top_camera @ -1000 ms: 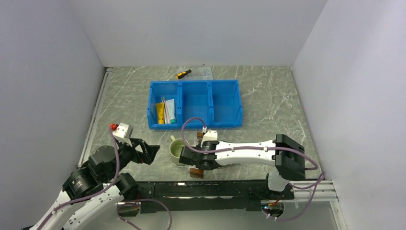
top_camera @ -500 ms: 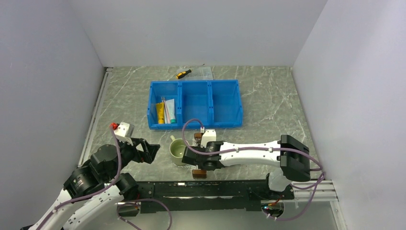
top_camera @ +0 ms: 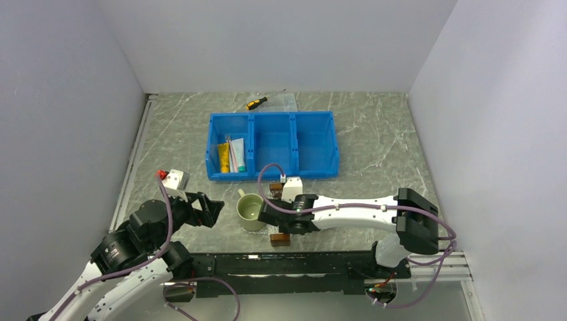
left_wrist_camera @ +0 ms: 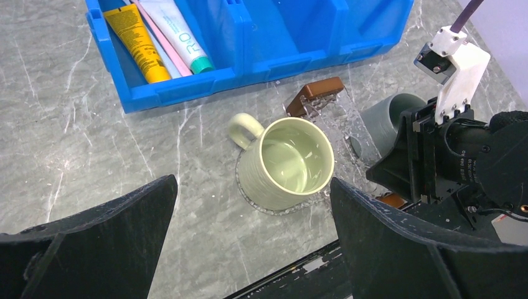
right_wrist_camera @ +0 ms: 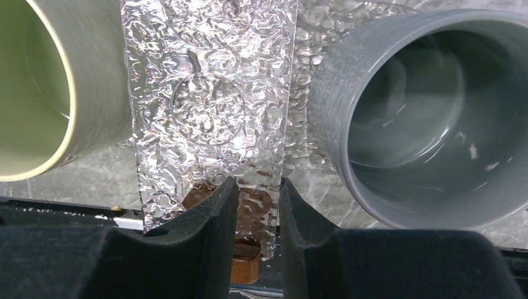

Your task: Prepare toiletry sets of a toothbrush and toothpaste on the tray

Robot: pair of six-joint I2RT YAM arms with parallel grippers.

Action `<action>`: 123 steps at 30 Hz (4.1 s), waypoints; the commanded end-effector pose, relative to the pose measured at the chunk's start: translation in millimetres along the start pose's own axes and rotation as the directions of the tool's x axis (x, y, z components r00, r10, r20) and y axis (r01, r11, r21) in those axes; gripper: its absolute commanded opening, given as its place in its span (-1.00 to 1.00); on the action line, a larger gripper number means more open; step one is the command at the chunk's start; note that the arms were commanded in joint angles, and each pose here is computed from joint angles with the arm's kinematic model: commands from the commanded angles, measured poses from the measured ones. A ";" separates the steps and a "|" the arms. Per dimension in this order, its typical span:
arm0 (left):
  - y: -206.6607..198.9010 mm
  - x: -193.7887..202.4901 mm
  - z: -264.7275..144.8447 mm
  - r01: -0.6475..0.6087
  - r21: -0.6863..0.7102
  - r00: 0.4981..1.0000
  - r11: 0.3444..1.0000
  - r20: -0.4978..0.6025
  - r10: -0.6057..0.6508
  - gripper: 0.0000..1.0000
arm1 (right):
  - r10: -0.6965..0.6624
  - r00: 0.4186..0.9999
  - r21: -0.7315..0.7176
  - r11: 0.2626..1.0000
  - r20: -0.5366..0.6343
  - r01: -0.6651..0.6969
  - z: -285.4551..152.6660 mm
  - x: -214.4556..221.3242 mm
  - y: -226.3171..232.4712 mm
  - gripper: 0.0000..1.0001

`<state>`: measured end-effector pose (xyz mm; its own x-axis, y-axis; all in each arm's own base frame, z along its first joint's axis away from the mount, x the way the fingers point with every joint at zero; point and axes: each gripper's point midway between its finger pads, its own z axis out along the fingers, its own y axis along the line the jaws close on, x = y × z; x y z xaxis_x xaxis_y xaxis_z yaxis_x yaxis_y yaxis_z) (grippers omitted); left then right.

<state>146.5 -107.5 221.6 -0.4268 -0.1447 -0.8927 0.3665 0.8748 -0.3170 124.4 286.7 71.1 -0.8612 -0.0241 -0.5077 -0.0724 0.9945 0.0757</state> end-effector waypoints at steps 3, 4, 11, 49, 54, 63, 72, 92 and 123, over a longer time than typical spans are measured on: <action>-1.7 -10.4 -2.1 0.010 -0.006 1.000 1.000 0.020 -0.010 0.99 | 0.009 1.000 -0.032 0.999 0.021 -0.009 0.5 -7.2 10.3 -1.00; -1.8 -10.3 -1.7 0.010 -0.007 1.000 1.000 0.018 -0.010 0.99 | 0.012 1.000 -0.027 1.000 0.021 -0.012 0.7 -7.2 9.3 -1.00; -3.1 -8.8 0.2 0.003 -0.004 1.000 1.000 0.006 -0.003 0.99 | 0.050 0.999 -0.008 0.999 0.016 -0.050 -1.9 -5.9 3.0 -1.00; -3.4 -8.0 1.5 0.002 -0.007 1.000 1.000 -0.001 -0.002 0.99 | 0.084 0.996 0.011 0.996 0.043 -0.084 -11.1 -15.5 -0.5 -0.38; -3.1 -7.9 1.3 0.001 -0.007 1.000 1.000 0.000 -0.001 0.99 | 0.087 0.995 0.009 0.996 0.043 -0.088 -11.5 -16.4 0.8 -0.24; -3.0 -7.9 1.3 0.003 -0.008 1.000 1.000 0.001 -0.003 0.99 | 0.086 0.995 0.000 0.996 0.047 -0.086 -16.9 -20.2 3.5 -0.09; -1.5 -6.3 2.4 0.010 -0.025 1.000 1.000 -0.015 -0.010 0.99 | 0.080 0.995 -0.040 0.996 0.056 -0.078 -35.7 -30.5 6.7 -0.03; -1.2 -3.4 15.9 -0.049 -0.082 0.993 0.995 -0.113 0.039 0.98 | -0.042 0.977 -0.056 0.997 0.207 0.055 -96.1 -91.1 5.1 -0.01; 24.1 -68.2 143.2 0.050 -0.277 0.944 0.959 -0.300 -0.136 0.80 | 0.014 0.961 -0.261 0.964 0.276 0.060 -117.2 -79.7 -37.2 -0.02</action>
<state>281.0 -136.9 219.0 -0.7086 -0.0807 -0.7010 0.0931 0.9741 -0.2062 136.2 237.7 200.9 -0.7071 -0.0128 -0.7070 -0.2377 0.9460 0.2206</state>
